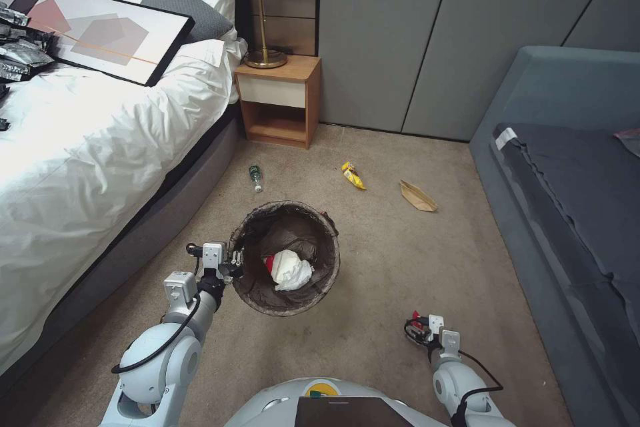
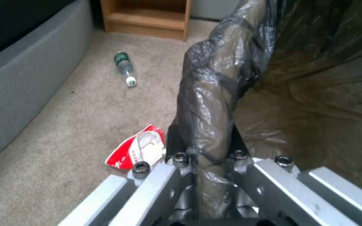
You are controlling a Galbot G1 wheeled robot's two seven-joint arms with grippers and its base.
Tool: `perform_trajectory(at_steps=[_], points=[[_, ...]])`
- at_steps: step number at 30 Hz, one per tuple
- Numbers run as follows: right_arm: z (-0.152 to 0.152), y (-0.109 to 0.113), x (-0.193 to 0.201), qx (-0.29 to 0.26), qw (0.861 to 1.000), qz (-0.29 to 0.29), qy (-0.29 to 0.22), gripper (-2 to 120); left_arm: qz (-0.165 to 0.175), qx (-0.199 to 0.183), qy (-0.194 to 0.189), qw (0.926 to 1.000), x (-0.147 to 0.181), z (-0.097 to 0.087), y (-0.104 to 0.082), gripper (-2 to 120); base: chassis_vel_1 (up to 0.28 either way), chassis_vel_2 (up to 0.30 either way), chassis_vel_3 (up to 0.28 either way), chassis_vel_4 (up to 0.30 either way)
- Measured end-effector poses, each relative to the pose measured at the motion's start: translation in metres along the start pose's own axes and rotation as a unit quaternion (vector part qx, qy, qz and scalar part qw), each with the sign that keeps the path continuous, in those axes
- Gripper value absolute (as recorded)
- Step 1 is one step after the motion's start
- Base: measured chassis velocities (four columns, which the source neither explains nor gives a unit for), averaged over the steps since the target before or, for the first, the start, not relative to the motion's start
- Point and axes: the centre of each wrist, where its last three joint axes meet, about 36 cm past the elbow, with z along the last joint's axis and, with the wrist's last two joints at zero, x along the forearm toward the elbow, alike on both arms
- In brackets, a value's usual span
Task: Pick up the trash bin, then pick up the garbage from the floor and place it into the trash bin.
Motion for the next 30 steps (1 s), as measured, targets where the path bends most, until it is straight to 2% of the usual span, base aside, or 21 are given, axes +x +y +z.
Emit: perform_trajectory(at_steps=[4,6,8,10,11,13,30], points=[[0.001,0.000,-0.001,0.001,1.000,0.000,0.000,82,0.000,0.000,0.000,1.0000,0.000,0.000,0.000,0,0.000,0.000,0.000,0.000],[0.002,0.000,-0.001,0.001,1.000,0.000,0.000,74,0.000,0.000,0.000,1.0000,0.000,0.000,0.000,0,0.000,0.000,0.000,0.000],[0.002,0.000,-0.001,0.001,1.000,0.000,0.000,72,0.000,0.000,0.000,1.0000,0.000,0.000,0.000,0,0.000,0.000,0.000,0.000],[0.003,0.000,-0.001,0.000,1.000,-0.001,0.000,64,0.000,0.000,0.000,1.0000,0.001,0.000,0.000,0,0.000,0.000,0.000,0.000],[0.003,0.000,-0.001,0.000,1.000,-0.001,0.000,64,0.000,0.000,0.000,1.0000,0.001,0.000,0.000,0,0.000,0.000,0.000,0.000],[0.005,0.000,-0.002,0.001,1.000,-0.001,0.000,54,0.000,0.000,-0.001,1.0000,0.001,0.000,0.000,0,0.000,0.000,0.000,0.000],[0.012,0.001,-0.004,0.007,1.000,-0.001,-0.003,20,0.000,0.001,-0.003,1.0000,0.000,-0.002,0.000,0,0.000,0.000,0.000,0.000]])
